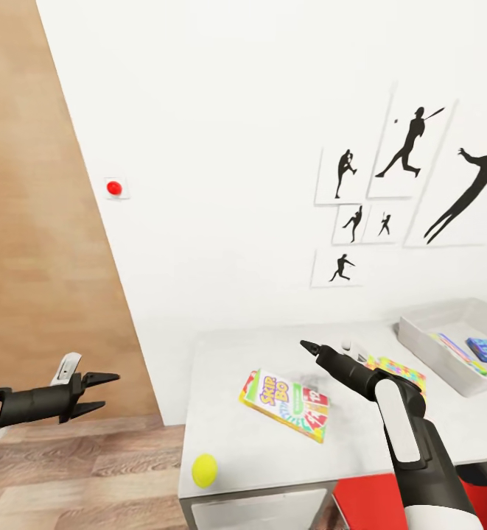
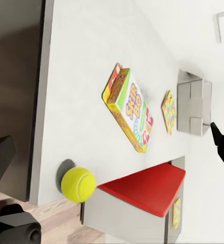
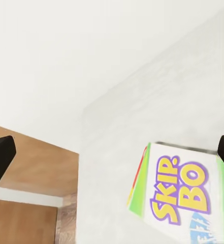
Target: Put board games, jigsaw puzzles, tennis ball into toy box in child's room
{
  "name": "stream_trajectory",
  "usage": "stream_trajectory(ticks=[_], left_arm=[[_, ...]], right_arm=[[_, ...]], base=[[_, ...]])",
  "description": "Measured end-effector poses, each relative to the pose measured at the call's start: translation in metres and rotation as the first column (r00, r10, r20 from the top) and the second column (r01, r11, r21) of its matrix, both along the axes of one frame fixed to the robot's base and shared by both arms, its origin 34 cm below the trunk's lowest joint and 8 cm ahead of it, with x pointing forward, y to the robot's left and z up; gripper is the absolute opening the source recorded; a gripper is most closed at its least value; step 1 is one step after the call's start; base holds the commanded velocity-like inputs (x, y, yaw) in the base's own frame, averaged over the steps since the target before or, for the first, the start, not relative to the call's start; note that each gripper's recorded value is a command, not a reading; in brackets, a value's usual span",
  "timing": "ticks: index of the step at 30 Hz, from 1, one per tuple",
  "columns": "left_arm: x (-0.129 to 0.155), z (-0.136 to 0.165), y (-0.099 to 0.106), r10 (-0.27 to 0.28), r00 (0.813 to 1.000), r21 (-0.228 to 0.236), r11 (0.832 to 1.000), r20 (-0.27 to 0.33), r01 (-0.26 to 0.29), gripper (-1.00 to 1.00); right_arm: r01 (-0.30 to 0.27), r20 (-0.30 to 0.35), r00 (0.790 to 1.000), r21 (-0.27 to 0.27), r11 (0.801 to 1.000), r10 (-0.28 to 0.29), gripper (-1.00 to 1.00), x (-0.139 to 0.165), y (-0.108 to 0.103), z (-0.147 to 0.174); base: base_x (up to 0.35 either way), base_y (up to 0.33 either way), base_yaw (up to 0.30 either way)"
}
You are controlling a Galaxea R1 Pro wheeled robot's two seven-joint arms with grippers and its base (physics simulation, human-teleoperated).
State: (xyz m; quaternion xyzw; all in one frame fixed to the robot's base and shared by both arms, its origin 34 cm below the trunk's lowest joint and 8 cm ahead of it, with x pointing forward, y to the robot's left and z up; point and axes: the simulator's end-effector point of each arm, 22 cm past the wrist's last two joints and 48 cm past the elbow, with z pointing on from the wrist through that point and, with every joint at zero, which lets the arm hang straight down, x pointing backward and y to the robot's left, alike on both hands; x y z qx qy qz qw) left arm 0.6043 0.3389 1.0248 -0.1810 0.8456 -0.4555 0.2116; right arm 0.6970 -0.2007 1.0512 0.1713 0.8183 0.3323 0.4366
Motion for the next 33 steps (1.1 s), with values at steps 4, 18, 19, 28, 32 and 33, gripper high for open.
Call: stream_trajectory(ticks=[4, 18, 19, 28, 32, 33], left_arm=[[0.0, 0.0, 0.0, 0.0, 1.0, 0.0, 1.0, 0.0, 0.0, 1.0], [0.0, 0.0, 0.0, 0.0, 1.0, -0.001, 1.0, 0.0, 0.0, 1.0], [0.0, 0.0, 0.0, 0.0, 1.0, 0.0, 1.0, 0.0, 0.0, 1.0], [0.0, -0.002, 0.002, 0.006, 1.0, -0.001, 1.0, -0.006, -0.006, 1.0], [0.0, -0.003, 0.001, 0.006, 1.0, -0.002, 1.0, -0.006, -0.006, 1.0], [0.0, -0.003, 0.001, 0.007, 1.0, -0.001, 1.0, -0.006, -0.007, 1.0]], right_arm=[[0.001, 0.0, 1.0, -0.001, 1.0, -0.001, 1.0, 0.0, 0.0, 0.0], [0.007, -0.005, 1.0, -0.011, 1.0, -0.007, 1.0, 0.0, -0.002, -0.002], [0.007, -0.005, 1.0, -0.012, 1.0, -0.007, 1.0, 0.0, -0.002, -0.002], [0.048, -0.111, 0.992, -0.064, 0.997, -0.055, 1.0, -0.002, -0.015, -0.036], [0.086, -0.188, 0.976, -0.142, 0.986, -0.112, 1.0, 0.013, -0.029, -0.044], [0.089, -0.212, 0.97, -0.161, 0.983, -0.122, 1.0, 0.015, -0.032, -0.047]], base=[[0.0, 0.003, -0.101], [0.0, 0.0, -0.007], [0.0, 0.0, 0.0], [0.0, 0.0, 0.0], [0.0, 0.0, 0.0], [0.0, 0.0, 0.0]])
